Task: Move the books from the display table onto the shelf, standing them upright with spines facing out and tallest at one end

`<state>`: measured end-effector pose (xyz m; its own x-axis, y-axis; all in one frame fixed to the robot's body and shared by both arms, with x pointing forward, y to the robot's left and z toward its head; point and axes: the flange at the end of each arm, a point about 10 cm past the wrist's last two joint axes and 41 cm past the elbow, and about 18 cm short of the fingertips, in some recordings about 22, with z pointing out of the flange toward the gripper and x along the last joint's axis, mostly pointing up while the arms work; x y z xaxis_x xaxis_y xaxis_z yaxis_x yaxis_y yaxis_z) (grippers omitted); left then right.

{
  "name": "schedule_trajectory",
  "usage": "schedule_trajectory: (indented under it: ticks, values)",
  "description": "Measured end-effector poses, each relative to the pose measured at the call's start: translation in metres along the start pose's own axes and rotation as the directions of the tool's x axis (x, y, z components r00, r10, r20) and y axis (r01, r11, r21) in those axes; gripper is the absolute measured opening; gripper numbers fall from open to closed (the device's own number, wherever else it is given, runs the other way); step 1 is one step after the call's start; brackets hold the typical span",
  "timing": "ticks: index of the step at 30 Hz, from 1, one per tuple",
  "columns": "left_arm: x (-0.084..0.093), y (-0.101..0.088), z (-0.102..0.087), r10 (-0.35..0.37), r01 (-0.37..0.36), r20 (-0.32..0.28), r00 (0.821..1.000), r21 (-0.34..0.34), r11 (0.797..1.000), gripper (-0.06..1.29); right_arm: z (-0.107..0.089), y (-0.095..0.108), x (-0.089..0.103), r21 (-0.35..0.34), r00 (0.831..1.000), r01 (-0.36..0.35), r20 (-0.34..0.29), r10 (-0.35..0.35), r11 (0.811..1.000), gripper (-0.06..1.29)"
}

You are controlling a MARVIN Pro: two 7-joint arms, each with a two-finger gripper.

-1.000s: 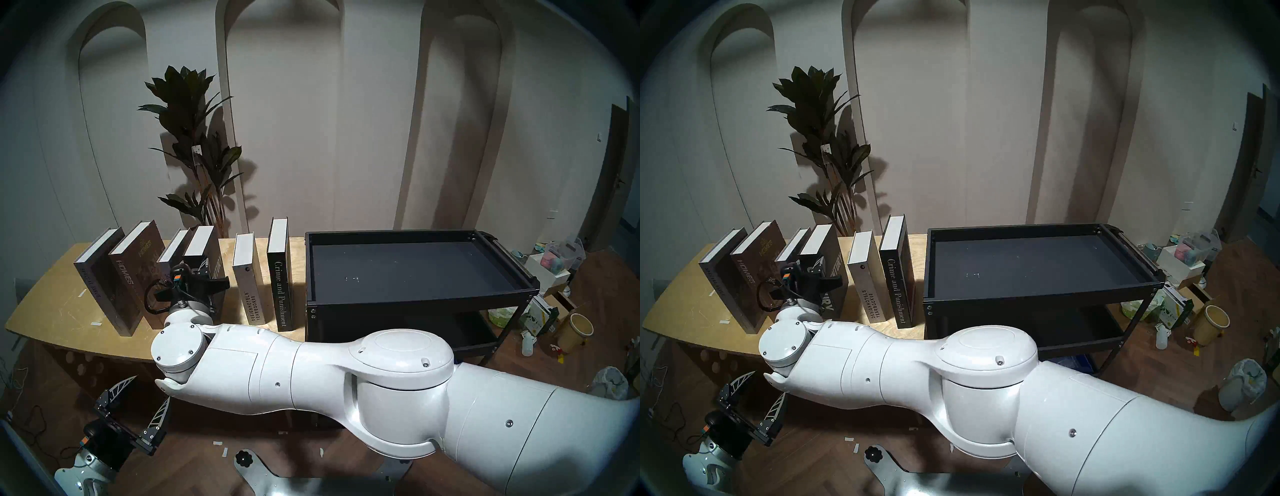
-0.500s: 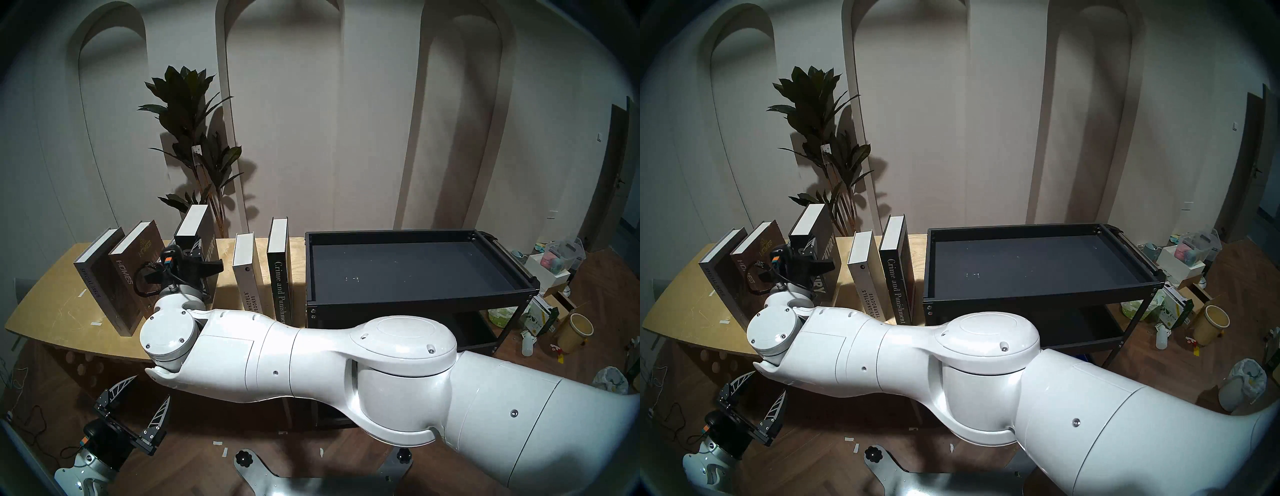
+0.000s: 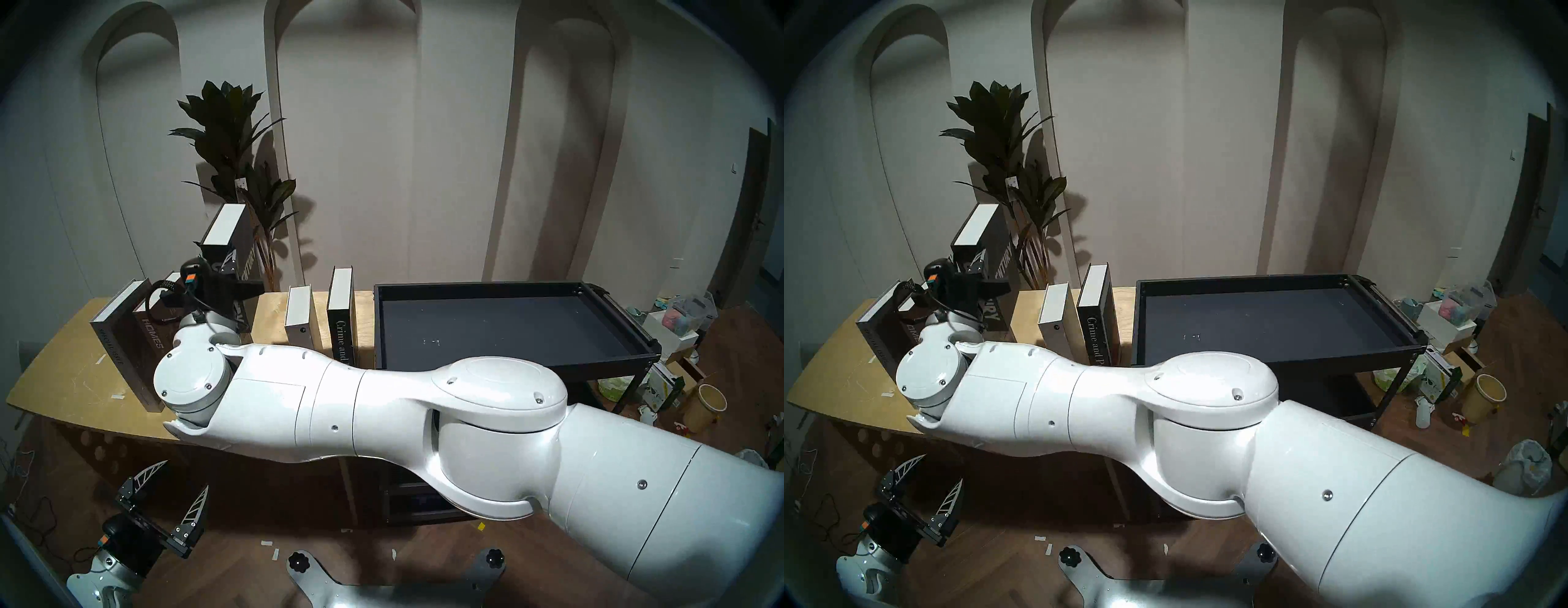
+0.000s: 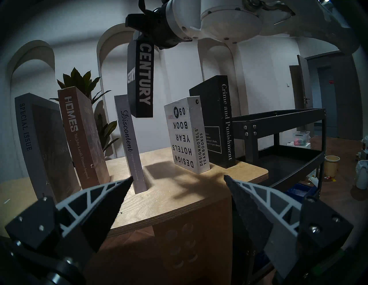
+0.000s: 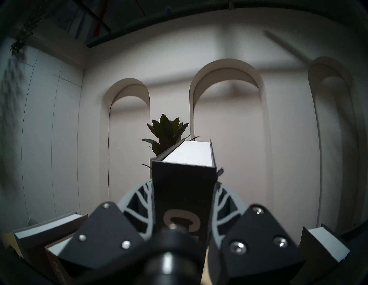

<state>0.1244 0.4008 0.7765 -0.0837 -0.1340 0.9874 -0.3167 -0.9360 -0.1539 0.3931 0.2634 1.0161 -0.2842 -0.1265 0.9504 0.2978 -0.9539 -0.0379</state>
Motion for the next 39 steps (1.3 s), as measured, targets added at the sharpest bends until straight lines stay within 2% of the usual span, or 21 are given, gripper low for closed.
schedule_trajectory:
  ticks: [11,18,23,28,31,36,39]
  values:
    - [0.0,0.0,0.0,0.0,0.0,-0.001,1.0,-0.002,1.0,1.26,0.021,0.002,0.045,-0.028,0.994,0.021,-0.108,-0.024,0.999,0.35]
    - [0.001,0.001,0.001,0.002,-0.002,-0.003,1.0,-0.007,1.0,1.26,0.033,0.006,0.083,-0.086,0.981,0.013,-0.194,-0.03,0.996,0.35]
    - [0.002,0.001,0.001,0.003,-0.003,-0.005,1.0,-0.011,1.0,1.26,0.035,0.011,0.1,-0.145,0.971,-0.009,-0.238,-0.026,0.989,0.35]
    - [0.003,0.002,0.001,0.006,-0.006,-0.006,1.0,-0.016,1.0,1.26,0.037,0.02,0.116,-0.23,0.955,-0.061,-0.298,-0.011,0.971,0.35]
    - [0.004,0.002,0.001,0.006,-0.007,-0.007,1.0,-0.019,1.0,1.26,0.04,0.028,0.127,-0.287,0.94,-0.103,-0.342,-0.001,0.952,0.35]
    - [0.005,0.003,0.0,0.007,-0.007,-0.006,1.0,-0.022,1.0,1.26,0.041,0.039,0.142,-0.317,0.914,-0.147,-0.407,0.005,0.937,0.35]
    - [0.005,0.003,0.0,0.006,-0.007,-0.005,1.0,-0.022,1.0,1.26,0.045,0.051,0.144,-0.338,0.906,-0.149,-0.423,-0.009,0.929,0.35]
